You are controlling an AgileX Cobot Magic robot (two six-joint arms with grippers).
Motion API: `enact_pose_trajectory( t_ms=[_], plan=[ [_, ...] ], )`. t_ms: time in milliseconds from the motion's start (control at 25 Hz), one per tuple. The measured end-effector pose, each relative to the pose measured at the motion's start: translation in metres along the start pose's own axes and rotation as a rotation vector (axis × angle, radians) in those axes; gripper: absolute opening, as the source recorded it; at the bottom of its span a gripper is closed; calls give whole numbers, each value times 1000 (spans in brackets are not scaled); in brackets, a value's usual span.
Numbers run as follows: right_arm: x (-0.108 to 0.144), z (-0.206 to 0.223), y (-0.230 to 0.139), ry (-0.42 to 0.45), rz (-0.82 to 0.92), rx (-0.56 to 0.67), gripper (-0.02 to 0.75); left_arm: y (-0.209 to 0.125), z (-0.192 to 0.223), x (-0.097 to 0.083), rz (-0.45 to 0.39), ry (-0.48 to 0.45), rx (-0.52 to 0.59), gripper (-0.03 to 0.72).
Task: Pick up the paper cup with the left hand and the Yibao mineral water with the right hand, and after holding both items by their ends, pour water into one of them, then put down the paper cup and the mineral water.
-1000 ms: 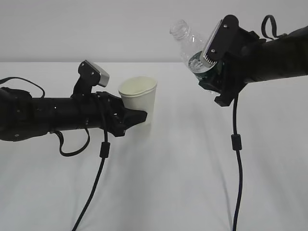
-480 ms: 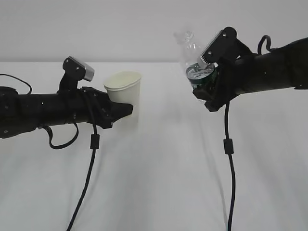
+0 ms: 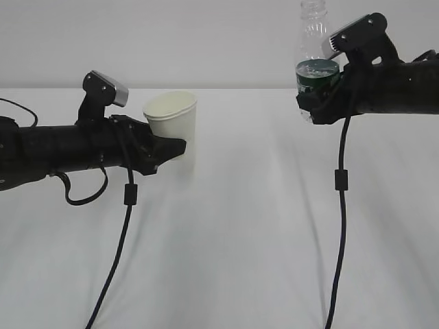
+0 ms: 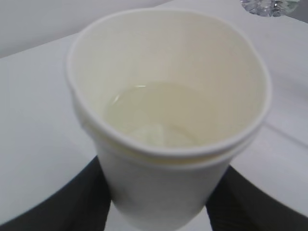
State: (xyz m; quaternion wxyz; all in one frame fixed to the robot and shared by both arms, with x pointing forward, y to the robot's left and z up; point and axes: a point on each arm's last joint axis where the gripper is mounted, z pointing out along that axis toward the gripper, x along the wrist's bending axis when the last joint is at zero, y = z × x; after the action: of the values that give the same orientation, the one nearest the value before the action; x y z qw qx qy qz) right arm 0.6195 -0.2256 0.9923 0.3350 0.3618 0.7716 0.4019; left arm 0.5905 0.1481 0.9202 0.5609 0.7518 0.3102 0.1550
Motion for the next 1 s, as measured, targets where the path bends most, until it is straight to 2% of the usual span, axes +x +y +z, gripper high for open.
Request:
enact_pose_trajectory(
  t_ms=[280, 520, 760, 1000],
  plan=[
    [-7, -7, -24, -57, 148, -82, 446, 0, -5, 11, -28, 45, -11, 404],
    [-1, -8, -48, -116, 232, -197, 445, 0, -13, 29, -82, 123, -35, 404],
    [4, 2, -70, -132, 263, -215, 445, -5, -24, 47, -115, 218, -8, 404],
    [6, 11, -85, -144, 266, -197, 445, -19, -35, 59, -152, 330, -33, 404]
  ],
)
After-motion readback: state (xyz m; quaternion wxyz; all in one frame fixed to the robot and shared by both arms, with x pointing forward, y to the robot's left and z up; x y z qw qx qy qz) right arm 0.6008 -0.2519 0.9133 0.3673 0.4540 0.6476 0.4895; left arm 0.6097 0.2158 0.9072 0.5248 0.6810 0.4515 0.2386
